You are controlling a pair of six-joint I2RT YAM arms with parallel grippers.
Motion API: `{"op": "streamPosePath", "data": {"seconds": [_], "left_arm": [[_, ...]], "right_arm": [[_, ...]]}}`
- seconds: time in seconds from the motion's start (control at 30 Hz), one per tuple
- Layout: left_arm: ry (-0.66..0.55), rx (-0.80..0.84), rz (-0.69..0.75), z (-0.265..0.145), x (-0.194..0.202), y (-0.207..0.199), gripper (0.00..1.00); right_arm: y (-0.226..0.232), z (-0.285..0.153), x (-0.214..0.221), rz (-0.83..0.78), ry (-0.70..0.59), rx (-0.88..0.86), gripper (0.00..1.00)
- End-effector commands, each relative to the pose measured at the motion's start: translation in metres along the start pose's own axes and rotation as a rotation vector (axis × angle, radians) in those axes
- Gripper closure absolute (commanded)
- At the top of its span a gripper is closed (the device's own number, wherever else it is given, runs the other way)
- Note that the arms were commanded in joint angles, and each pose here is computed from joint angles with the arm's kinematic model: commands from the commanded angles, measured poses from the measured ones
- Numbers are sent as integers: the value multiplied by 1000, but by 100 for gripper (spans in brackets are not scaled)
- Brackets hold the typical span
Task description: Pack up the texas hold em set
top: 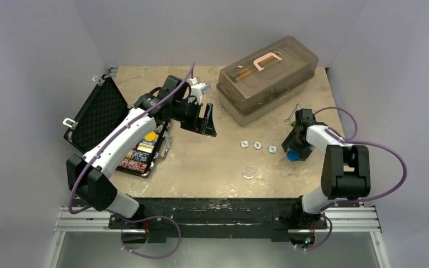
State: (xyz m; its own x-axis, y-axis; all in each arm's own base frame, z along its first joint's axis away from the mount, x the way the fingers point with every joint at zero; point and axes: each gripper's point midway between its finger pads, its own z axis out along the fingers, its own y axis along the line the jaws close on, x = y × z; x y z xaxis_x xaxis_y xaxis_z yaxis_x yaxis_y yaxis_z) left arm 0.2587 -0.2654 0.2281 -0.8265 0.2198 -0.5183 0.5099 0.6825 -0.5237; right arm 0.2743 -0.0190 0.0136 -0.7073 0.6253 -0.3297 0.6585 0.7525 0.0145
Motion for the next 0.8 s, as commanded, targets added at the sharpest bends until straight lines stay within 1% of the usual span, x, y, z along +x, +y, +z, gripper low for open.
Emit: {"op": "streamPosePath", "data": {"seconds": [0.0,0.03,0.1,0.13,0.37,0.47,0.53,0.77], "left_arm": [[-34,30,38,-4,-9,-8,23],[-35,30,38,-4,-9,-8,23],[-34,30,39,-4,-9,-8,23],[-35,30,38,-4,-9,-8,23],[-30,30,38,-2,-8,-8,23],[-30,30,37,-3,-8,-8,23],[-28,30,35,-2,-8,-7,23],[-20,30,30,1,-7,-6,23]], "right_arm": [[0,0,-7,-2,-23,10,40],[0,0,-7,-3,-25,8,41],[1,1,-5,-6,-19,-2,48],[2,1,-4,-5,-15,-6,49],[6,1,-3,2,-5,-26,51],[7,-3,-3,2,-10,-37,56],[7,-7,-4,5,-14,-47,57],[6,-21,-7,18,-37,-66,58]]}}
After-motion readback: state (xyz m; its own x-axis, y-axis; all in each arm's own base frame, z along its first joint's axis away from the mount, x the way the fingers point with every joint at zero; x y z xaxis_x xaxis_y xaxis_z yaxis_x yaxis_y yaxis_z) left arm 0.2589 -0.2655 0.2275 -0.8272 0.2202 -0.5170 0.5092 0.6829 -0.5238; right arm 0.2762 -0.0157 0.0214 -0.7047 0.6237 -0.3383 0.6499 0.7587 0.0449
